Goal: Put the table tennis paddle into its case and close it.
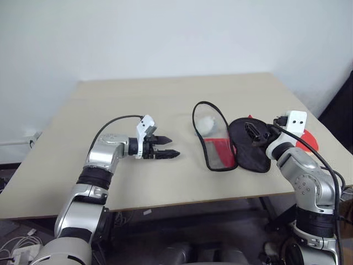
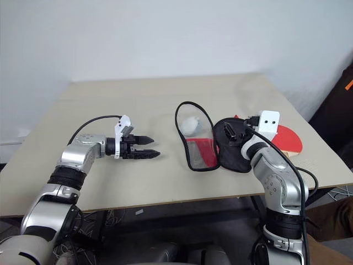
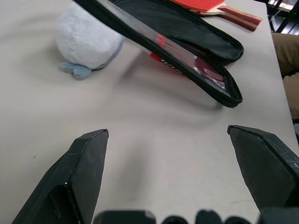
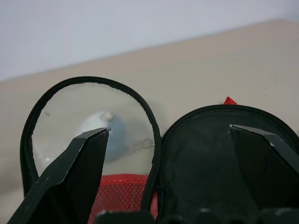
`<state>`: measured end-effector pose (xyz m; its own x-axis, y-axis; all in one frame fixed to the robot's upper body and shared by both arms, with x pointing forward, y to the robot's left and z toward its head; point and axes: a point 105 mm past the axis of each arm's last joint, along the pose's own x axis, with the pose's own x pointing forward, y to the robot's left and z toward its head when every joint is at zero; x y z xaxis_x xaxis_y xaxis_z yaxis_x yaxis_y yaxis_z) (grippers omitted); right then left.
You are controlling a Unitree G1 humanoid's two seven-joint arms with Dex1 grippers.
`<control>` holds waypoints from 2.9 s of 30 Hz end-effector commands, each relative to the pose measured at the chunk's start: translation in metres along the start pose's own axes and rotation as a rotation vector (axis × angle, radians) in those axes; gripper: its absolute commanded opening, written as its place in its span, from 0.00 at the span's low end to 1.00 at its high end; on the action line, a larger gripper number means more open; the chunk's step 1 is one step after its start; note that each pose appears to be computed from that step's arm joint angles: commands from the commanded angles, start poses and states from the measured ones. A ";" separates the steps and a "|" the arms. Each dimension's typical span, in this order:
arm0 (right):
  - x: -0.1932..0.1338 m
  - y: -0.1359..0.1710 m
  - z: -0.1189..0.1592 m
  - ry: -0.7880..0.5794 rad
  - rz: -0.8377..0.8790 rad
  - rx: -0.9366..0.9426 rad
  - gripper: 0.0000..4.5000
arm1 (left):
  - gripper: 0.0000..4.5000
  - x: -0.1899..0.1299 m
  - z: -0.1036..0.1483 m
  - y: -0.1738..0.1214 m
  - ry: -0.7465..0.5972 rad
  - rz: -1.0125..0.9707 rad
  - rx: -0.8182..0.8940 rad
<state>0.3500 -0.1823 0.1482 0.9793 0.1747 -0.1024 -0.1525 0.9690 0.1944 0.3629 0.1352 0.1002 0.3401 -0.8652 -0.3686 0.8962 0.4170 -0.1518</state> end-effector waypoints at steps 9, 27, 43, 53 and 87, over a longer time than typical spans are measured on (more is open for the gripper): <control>0.008 0.004 0.014 -0.064 -0.006 -0.007 0.99 | 0.97 -0.012 0.017 -0.008 -0.009 -0.018 0.050; -0.022 -0.093 -0.021 0.151 -0.339 -0.067 0.99 | 0.97 0.017 0.012 -0.057 0.035 -0.228 0.081; -0.031 -0.156 -0.047 0.398 -0.594 0.010 0.99 | 0.97 0.033 -0.005 -0.059 0.041 -0.228 0.105; -0.020 -0.165 -0.058 0.471 -0.565 0.003 0.99 | 0.97 0.033 -0.005 -0.054 0.032 -0.200 0.117; 0.040 -0.013 -0.038 0.326 -0.376 0.118 0.25 | 0.97 0.032 0.012 -0.053 0.031 -0.198 0.122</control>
<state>0.3807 -0.1694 0.0858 0.8315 -0.0583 -0.5525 0.2068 0.9555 0.2105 0.3261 0.0852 0.0903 0.1415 -0.9075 -0.3954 0.9624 0.2197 -0.1597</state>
